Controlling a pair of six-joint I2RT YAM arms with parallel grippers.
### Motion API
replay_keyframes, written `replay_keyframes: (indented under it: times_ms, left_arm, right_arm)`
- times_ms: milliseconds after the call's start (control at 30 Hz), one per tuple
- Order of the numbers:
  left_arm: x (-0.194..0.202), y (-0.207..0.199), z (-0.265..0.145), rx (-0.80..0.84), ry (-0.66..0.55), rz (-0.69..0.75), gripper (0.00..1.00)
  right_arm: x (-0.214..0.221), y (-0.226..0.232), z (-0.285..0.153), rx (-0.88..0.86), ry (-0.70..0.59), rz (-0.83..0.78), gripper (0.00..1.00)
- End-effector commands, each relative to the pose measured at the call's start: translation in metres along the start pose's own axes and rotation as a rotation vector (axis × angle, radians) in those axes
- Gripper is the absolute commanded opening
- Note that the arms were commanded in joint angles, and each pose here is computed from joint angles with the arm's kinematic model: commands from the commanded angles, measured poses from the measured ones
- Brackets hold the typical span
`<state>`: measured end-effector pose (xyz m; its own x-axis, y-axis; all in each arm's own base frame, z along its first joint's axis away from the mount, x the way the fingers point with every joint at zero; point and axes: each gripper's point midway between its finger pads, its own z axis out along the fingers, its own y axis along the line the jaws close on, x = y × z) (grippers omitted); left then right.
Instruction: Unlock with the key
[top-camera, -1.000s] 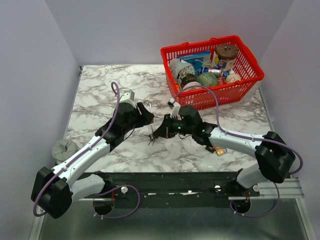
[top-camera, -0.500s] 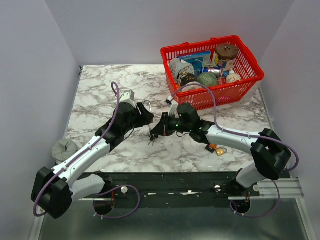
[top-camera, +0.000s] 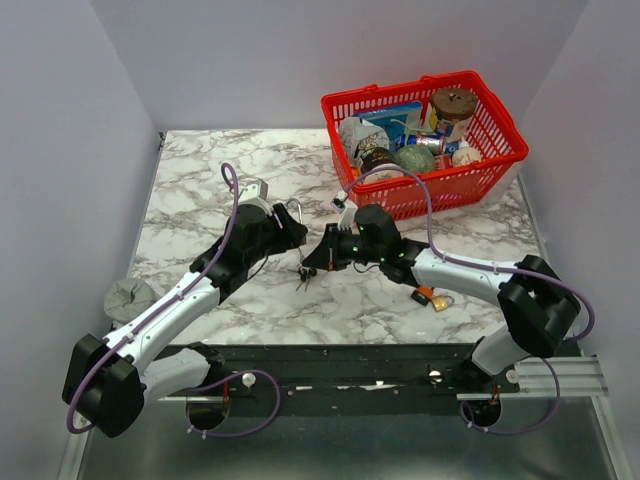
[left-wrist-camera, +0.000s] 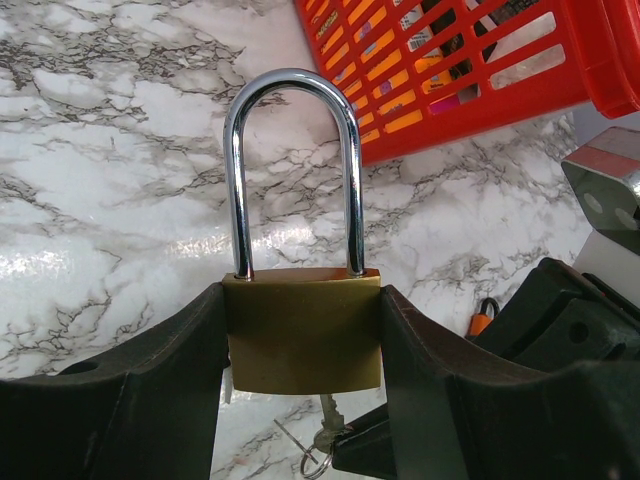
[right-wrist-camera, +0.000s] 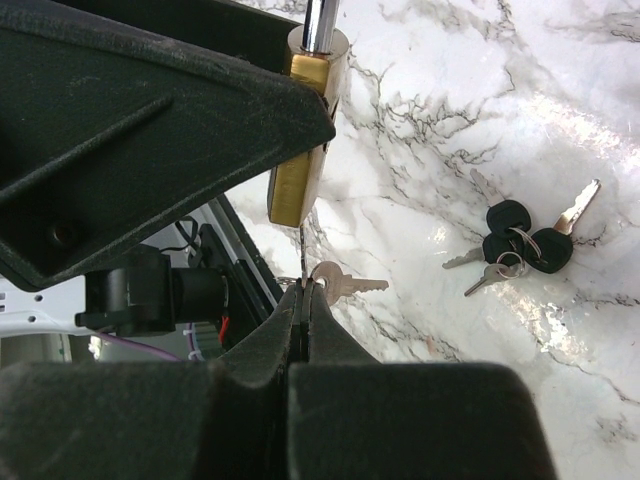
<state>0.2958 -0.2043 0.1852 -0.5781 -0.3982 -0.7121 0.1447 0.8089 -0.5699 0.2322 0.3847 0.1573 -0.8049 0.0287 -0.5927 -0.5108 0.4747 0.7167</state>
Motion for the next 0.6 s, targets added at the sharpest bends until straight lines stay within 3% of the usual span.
replay_keyframes:
  times_ms: [0, 567]
  left_arm:
    - [-0.0223, -0.0199, -0.0028, 0.076, -0.076, -0.004, 0.01]
    - [-0.0179, -0.0212, -0.0011, 0.086, -0.058, -0.007, 0.01]
  right_arm:
    - [-0.0137, 0.0063, 0.0055, -0.037, -0.030, -0.005, 0.01]
    - [-0.0172, 0.0094, 0.0085, -0.058, -0.038, -0.013, 0.01]
